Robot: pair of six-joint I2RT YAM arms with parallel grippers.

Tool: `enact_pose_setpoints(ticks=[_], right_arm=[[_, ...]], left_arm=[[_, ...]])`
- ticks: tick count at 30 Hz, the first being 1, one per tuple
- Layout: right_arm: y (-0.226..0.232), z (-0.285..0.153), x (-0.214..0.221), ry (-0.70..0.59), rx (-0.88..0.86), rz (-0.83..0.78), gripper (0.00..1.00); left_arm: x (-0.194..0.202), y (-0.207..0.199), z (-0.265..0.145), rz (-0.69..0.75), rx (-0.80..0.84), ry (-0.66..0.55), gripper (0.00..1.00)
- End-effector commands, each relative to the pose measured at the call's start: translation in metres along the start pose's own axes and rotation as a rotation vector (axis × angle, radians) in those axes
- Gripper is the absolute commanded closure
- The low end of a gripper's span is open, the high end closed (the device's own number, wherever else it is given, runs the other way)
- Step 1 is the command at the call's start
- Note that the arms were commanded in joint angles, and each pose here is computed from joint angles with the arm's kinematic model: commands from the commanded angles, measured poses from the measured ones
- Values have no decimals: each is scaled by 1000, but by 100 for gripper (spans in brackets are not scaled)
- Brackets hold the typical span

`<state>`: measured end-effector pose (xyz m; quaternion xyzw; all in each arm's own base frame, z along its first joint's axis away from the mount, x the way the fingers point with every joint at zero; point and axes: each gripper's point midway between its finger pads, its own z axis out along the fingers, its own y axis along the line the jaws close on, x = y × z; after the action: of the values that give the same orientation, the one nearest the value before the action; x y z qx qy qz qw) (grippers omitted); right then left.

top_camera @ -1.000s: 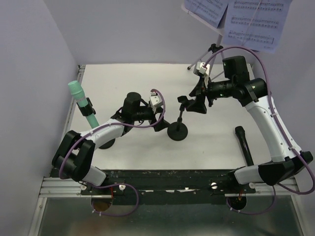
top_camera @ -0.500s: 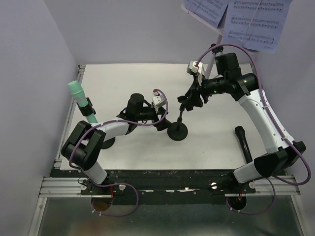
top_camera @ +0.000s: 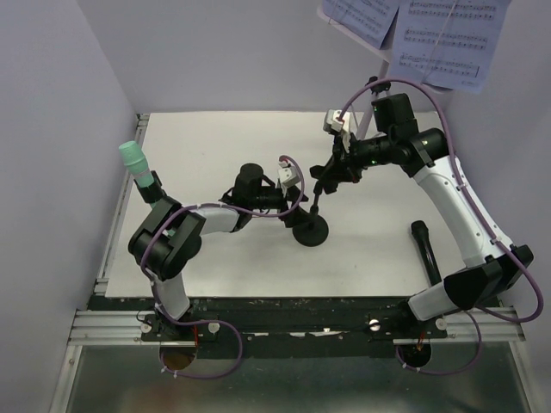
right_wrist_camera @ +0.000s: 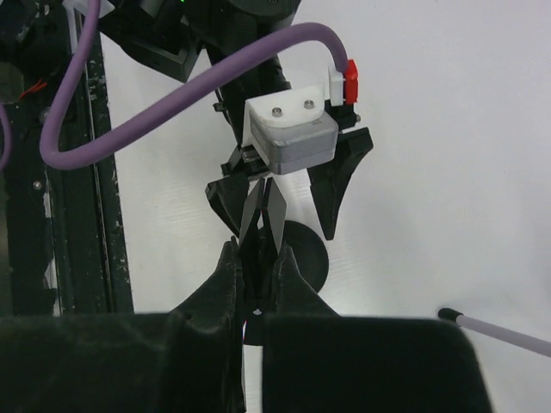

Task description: Pack up the instrument practice props

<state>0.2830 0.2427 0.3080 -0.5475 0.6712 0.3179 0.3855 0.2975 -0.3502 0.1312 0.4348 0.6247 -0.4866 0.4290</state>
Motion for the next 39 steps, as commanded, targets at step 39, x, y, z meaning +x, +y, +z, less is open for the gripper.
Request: enact_pose_setpoints(ticks=[39], right_arm=[[64,20,217,851,-291,84,100]], left_arm=[[26,4,19,-212,-22,-138,33]])
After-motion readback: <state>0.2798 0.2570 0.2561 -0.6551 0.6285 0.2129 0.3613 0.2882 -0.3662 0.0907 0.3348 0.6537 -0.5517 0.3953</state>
